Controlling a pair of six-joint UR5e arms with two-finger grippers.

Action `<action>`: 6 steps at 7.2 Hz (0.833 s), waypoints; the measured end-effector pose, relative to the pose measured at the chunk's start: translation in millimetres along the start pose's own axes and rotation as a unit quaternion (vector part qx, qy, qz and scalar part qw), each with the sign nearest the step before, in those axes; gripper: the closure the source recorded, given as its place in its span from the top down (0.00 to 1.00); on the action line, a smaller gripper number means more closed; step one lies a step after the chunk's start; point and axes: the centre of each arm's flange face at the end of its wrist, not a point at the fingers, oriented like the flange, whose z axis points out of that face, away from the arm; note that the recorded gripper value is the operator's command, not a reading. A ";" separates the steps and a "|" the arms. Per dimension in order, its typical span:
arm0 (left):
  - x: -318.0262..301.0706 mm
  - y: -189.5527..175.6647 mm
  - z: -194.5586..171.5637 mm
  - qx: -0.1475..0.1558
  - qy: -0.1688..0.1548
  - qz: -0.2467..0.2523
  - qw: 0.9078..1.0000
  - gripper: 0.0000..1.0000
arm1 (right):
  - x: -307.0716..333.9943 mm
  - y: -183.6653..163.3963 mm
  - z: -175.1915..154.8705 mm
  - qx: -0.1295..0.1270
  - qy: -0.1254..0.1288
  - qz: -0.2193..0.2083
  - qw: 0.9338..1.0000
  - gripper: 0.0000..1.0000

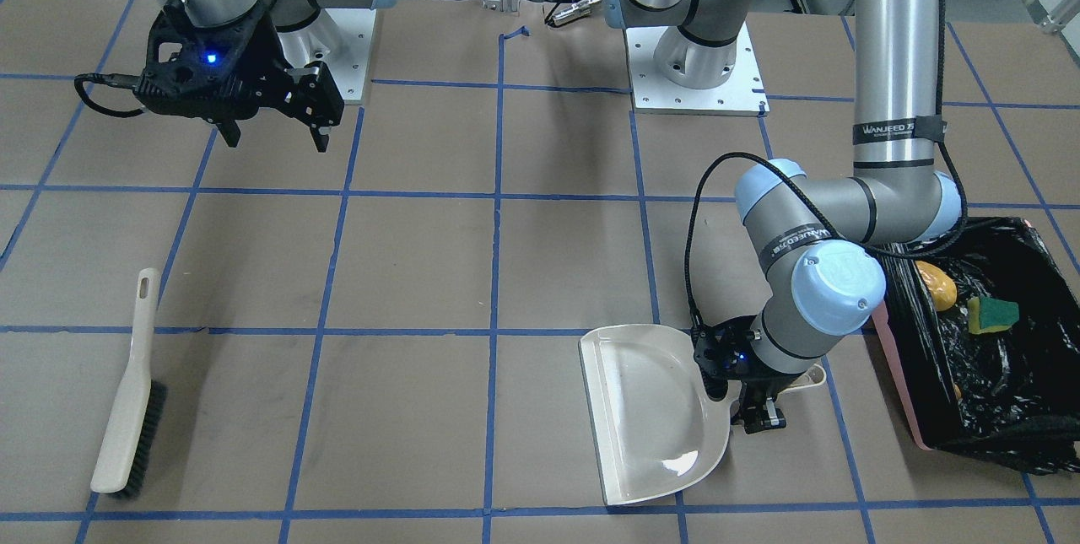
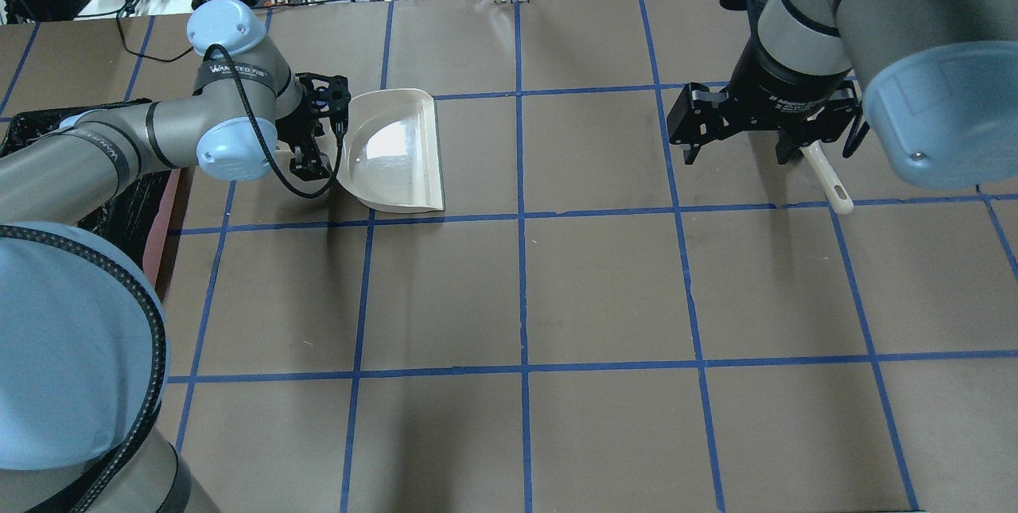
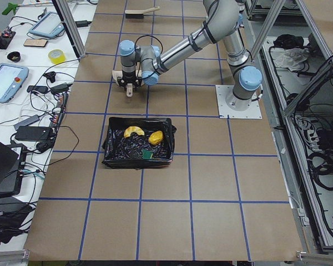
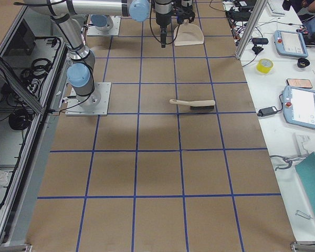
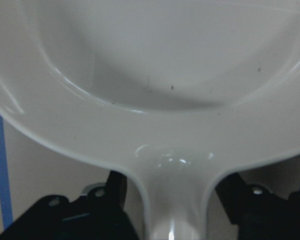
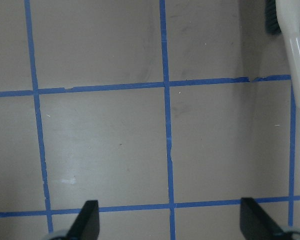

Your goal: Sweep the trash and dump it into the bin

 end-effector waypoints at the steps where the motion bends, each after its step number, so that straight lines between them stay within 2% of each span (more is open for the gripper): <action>1: -0.1 -0.1 -3.5 0.000 -0.003 -0.001 1.000 0.68 | -0.1 0.4 -0.6 0.000 -0.001 0.000 1.000 1.00; 4: 0.7 -0.1 -8.3 0.001 -0.006 -0.014 1.000 0.68 | 0.3 0.9 -1.4 0.001 0.000 -0.001 1.000 1.00; 6: 0.9 -0.1 -9.2 0.001 -0.007 -0.018 1.000 0.80 | 0.3 1.0 -1.7 0.002 0.000 -0.001 1.000 1.00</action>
